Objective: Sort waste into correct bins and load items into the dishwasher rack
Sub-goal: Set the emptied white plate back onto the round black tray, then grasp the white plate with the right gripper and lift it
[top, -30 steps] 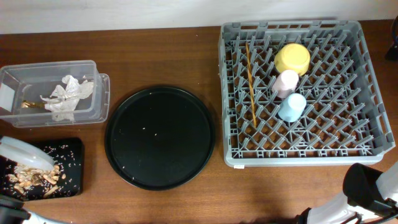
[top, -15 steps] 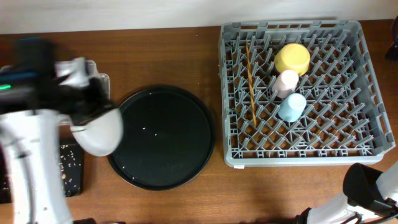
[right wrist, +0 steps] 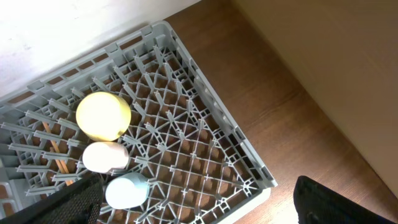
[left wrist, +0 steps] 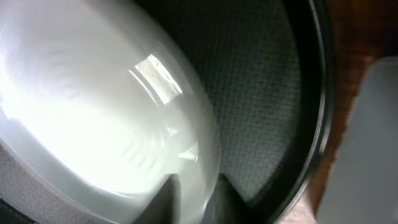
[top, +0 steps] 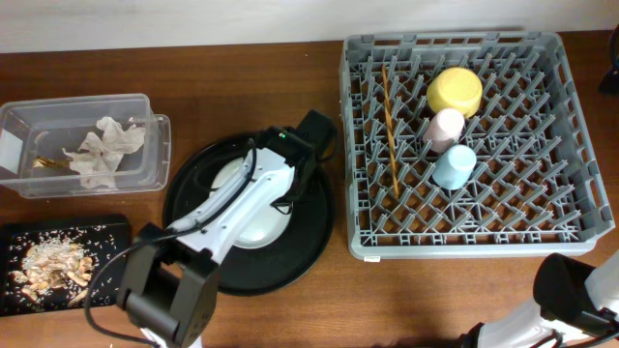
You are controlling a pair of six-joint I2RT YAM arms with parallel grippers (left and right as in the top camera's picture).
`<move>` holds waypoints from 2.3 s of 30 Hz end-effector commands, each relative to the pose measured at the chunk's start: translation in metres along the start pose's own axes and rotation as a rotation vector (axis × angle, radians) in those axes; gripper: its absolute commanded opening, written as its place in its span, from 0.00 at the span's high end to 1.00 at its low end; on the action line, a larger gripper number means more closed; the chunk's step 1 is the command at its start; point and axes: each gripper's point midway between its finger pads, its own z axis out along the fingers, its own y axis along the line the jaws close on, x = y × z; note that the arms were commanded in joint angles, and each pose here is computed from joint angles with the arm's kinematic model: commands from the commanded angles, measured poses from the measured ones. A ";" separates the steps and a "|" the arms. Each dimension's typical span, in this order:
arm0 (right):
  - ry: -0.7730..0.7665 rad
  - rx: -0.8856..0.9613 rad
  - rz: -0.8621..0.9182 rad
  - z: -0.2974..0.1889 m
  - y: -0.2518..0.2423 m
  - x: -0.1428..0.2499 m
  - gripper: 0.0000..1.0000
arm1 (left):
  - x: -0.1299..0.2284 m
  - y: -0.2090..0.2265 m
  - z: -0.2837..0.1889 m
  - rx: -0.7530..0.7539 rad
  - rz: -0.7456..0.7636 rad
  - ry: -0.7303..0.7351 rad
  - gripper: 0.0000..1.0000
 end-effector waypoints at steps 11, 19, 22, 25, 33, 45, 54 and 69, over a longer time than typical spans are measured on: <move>0.003 0.013 0.004 0.001 -0.004 0.000 0.01 | -0.037 0.247 -0.162 -0.142 -0.638 -0.071 0.01; 0.003 0.006 0.009 0.001 -0.002 0.000 0.02 | 0.009 0.385 -0.162 -0.232 -1.078 -0.032 0.01; 0.024 -0.247 0.012 -0.005 0.041 0.003 0.02 | 0.014 0.393 -0.162 -0.238 -1.106 -0.030 0.01; 0.123 -0.934 -0.006 -0.067 0.143 0.018 0.02 | 0.014 0.393 -0.162 -0.238 -1.106 -0.030 0.01; 0.422 -0.913 -0.743 -0.087 0.319 0.205 0.01 | 0.014 0.393 -0.162 -0.238 -1.105 -0.030 0.01; 0.642 -0.529 -0.785 0.085 0.424 0.401 0.05 | 0.014 0.393 -0.162 -0.238 -1.106 -0.030 0.01; 0.724 -0.446 -0.796 0.135 0.424 0.448 0.54 | 0.014 0.393 -0.162 -0.238 -1.106 -0.030 0.01; 0.312 -0.446 -0.452 0.075 0.387 0.169 0.96 | 0.014 0.393 -0.162 -0.238 -1.105 -0.030 0.01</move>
